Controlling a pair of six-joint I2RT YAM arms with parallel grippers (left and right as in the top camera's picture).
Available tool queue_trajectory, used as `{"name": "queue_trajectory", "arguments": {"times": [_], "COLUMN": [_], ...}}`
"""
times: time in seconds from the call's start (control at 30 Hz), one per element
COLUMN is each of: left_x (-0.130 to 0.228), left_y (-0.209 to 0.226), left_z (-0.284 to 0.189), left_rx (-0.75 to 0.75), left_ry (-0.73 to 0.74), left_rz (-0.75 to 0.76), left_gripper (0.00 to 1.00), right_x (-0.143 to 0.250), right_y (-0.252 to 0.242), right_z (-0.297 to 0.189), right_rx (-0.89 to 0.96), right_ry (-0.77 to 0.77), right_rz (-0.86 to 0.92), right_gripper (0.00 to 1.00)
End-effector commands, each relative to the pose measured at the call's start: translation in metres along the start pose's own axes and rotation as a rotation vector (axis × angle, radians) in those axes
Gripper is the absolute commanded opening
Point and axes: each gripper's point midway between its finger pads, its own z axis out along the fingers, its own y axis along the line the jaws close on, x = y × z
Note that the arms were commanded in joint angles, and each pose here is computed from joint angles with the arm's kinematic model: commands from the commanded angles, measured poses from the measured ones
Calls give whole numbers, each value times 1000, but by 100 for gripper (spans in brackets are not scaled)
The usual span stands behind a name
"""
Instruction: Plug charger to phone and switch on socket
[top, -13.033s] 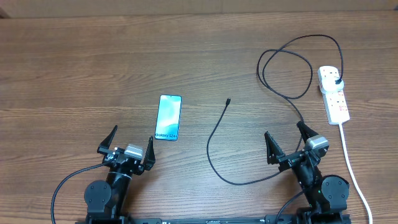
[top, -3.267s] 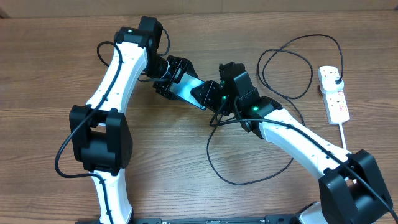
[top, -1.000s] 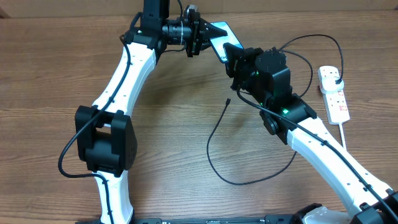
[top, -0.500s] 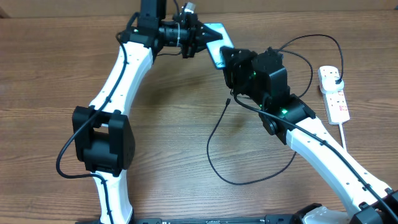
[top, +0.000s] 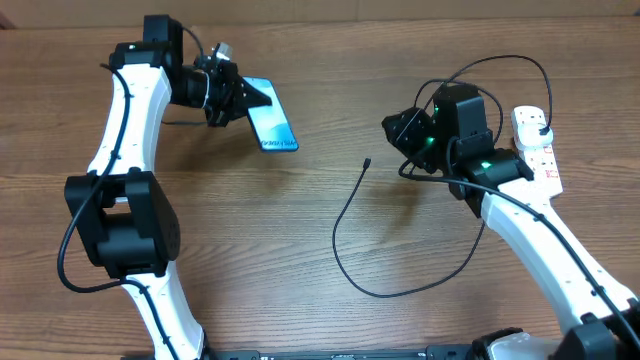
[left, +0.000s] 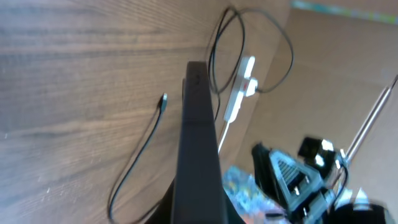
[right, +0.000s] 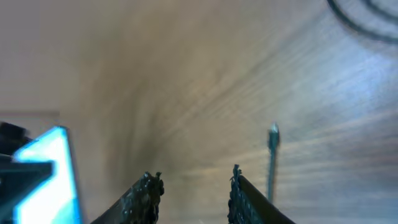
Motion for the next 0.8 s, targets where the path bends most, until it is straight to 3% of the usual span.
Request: {"name": "queue_trajectory", "arguments": {"times": [0.0, 0.23, 0.77], "left_x": [7, 8, 9], "left_y": [-15, -17, -21], "left_z": [-20, -27, -28], "left_rx": [118, 153, 176], "left_ry": [16, 18, 26], "left_rz": [117, 80, 72], "left_gripper": [4, 4, 4], "right_x": [28, 66, 68], "right_y": [-14, -59, -78], "right_z": [33, 84, 104], "right_rx": [5, 92, 123], "right_ry": [188, 377, 366], "right_rz": [-26, 48, 11], "right_gripper": [38, 31, 31]}}
